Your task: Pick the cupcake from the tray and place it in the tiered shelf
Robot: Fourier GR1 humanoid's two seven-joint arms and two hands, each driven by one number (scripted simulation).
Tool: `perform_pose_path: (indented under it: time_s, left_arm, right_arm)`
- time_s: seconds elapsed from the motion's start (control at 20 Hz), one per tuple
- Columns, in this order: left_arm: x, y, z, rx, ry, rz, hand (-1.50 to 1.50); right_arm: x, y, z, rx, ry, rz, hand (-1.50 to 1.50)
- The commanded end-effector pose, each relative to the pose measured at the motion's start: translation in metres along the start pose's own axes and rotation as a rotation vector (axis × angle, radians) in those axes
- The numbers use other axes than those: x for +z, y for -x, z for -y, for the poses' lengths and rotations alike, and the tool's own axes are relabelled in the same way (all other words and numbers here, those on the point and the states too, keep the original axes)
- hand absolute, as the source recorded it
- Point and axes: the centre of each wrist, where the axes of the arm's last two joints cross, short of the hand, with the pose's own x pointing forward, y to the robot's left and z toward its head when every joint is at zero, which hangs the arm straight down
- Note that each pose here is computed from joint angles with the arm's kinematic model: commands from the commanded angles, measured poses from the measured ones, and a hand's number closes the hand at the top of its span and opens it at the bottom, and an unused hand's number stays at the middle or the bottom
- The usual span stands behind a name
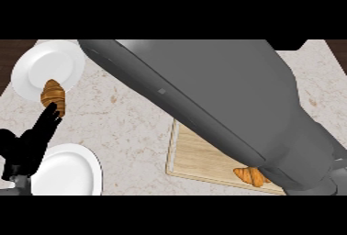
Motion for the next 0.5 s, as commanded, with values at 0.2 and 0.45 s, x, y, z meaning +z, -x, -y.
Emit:
perform_pose_path:
  time_s: [0.2,0.45]
  left_arm:
    - [-0.005,-0.001,-0.004,0.0,0.001,0.001,0.0]
    - [0.004,0.009,-0.008,0.002,-0.003,0.016,0.0]
  right_arm:
    - [-0.027,0.01,-0.02,0.079,0.005,-0.179,1.5]
    - [-0.048,0.036,-0.042,0.023,0.014,-0.213,1.5]
